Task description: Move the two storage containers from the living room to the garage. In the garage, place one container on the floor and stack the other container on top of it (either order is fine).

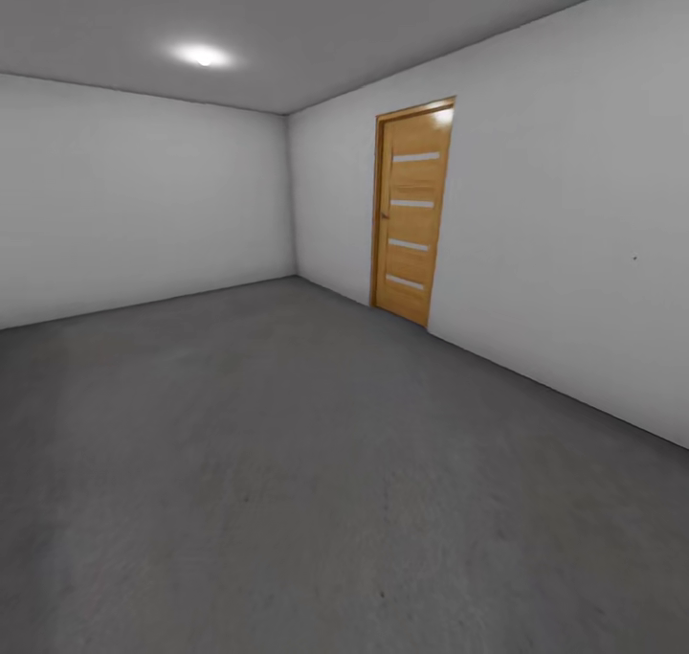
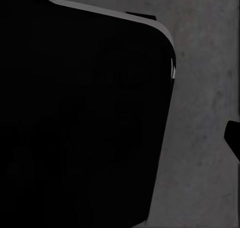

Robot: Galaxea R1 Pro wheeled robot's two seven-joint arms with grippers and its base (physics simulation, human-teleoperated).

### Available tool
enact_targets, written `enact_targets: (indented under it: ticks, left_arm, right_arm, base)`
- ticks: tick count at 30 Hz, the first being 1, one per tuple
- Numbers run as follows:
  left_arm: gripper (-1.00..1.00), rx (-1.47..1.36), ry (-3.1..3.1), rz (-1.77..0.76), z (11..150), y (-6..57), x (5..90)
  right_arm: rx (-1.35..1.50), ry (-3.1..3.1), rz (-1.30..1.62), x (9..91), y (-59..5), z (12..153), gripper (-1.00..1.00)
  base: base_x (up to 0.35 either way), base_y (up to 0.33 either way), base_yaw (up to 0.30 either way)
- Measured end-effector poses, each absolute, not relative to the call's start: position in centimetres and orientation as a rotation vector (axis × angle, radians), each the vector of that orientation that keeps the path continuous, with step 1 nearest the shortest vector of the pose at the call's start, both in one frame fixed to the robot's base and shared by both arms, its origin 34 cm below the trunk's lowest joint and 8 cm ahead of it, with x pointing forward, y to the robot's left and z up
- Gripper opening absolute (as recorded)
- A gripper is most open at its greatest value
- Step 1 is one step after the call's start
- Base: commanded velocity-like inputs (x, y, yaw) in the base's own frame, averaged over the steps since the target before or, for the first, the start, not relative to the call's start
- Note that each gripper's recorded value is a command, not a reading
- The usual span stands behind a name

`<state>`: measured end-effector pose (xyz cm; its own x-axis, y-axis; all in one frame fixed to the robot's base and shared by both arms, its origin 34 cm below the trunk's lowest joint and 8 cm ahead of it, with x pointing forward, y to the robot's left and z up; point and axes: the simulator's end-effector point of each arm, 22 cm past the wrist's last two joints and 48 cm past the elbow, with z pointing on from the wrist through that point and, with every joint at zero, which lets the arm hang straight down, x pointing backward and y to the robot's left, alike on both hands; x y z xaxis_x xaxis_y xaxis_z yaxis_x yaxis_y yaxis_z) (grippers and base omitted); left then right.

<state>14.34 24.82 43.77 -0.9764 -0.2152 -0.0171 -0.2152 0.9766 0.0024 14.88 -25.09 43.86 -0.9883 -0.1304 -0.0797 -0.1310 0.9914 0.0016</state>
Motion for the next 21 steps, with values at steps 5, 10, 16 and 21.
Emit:
enact_targets:
  ticks: [5,10,16,21]
  left_arm:
    - [1.0,-0.339,3.112,0.006,43.77,24.81,14.23]
    - [1.0,-0.341,3.113,0.005,43.77,24.8,14.2]
    - [1.0,-0.341,3.114,0.006,43.77,24.8,14.18]
    - [1.0,-0.341,3.114,0.005,43.77,24.8,14.18]
  right_arm:
    - [-0.198,3.054,0.005,14.92,-25.39,43.86,1.0]
    - [-0.167,3.054,0.007,14.93,-25.39,43.87,1.0]
    - [-0.158,3.054,0.01,14.97,-25.27,43.87,1.0]
    - [-0.191,3.054,0.014,14.91,-25.19,43.86,1.0]
  base:
    - [0.323,0.0,0.0]
    - [0.323,0.0,0.0]
    - [0.323,0.0,0.0]
    - [0.323,0.0,0.0]
